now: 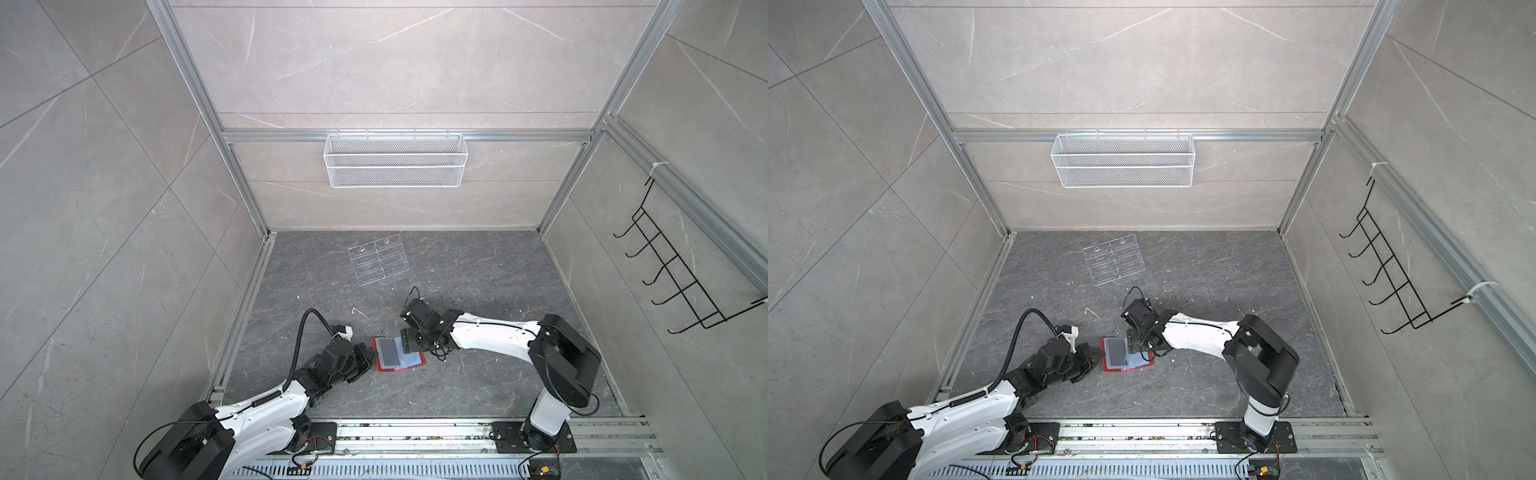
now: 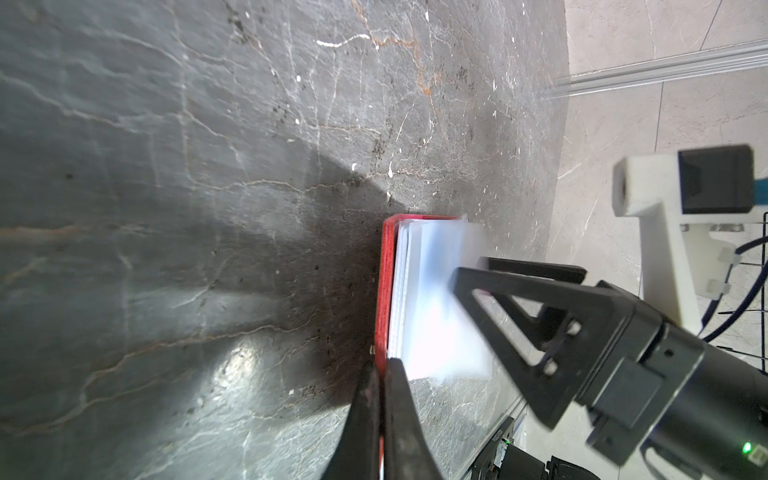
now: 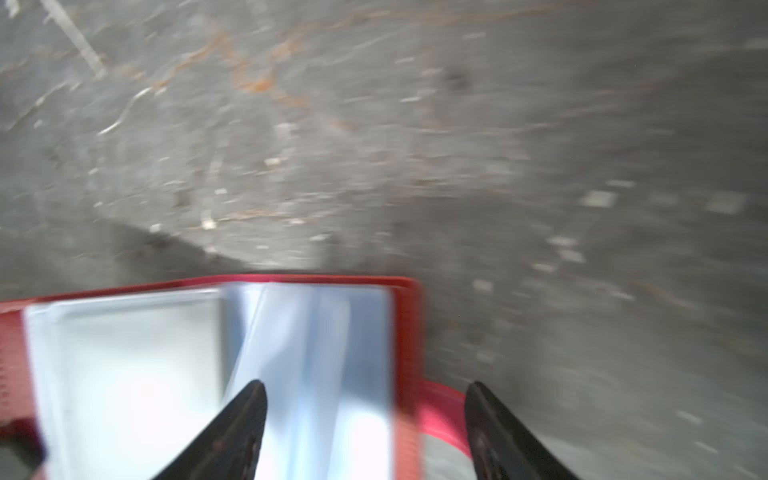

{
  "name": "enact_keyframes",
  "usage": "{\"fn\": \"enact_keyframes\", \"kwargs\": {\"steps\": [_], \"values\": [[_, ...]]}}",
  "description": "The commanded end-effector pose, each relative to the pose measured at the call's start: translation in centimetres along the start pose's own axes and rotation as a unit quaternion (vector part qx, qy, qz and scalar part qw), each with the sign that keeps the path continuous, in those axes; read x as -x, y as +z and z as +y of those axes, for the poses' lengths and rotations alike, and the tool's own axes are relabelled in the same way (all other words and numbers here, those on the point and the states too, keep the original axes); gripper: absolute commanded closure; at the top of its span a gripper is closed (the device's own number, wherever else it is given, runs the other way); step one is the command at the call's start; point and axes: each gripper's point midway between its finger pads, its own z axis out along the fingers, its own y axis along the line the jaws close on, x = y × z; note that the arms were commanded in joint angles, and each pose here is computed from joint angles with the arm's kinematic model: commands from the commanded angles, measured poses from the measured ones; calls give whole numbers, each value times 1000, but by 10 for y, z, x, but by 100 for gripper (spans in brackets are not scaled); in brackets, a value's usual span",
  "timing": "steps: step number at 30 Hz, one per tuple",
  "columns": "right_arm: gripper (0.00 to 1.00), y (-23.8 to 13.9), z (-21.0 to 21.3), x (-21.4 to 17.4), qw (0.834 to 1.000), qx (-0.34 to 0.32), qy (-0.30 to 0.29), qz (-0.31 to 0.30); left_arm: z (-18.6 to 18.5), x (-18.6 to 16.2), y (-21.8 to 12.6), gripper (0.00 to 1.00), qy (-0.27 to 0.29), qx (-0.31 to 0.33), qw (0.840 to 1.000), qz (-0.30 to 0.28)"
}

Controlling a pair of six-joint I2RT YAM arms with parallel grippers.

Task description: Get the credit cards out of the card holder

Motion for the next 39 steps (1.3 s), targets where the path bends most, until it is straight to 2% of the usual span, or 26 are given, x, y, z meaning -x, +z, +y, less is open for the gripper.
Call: {"fn": "enact_keyframes", "kwargs": {"steps": [1, 4, 7, 12, 17, 24, 39], "values": [[20, -29, -17, 12, 999, -11, 16, -37, -25, 8, -1, 100, 20, -32, 999, -11], [17, -41, -2, 15, 998, 34, 12, -46, -25, 8, -1, 100, 20, -32, 999, -12], [14, -49, 31, 16, 994, 98, -12, -48, -26, 9, -1, 100, 20, -33, 999, -14], [12, -45, 78, 9, 988, 136, -63, -27, -25, 9, -1, 100, 20, -32, 999, -13], [12, -26, 95, 2, 988, 132, -78, 1, -25, 9, -1, 100, 21, -32, 999, -13], [13, -6, 97, -4, 989, 121, -82, 21, -25, 8, -2, 100, 22, -29, 999, -12], [15, 8, 95, -11, 990, 112, -82, 37, -25, 8, -2, 100, 23, -30, 999, -11]]}}
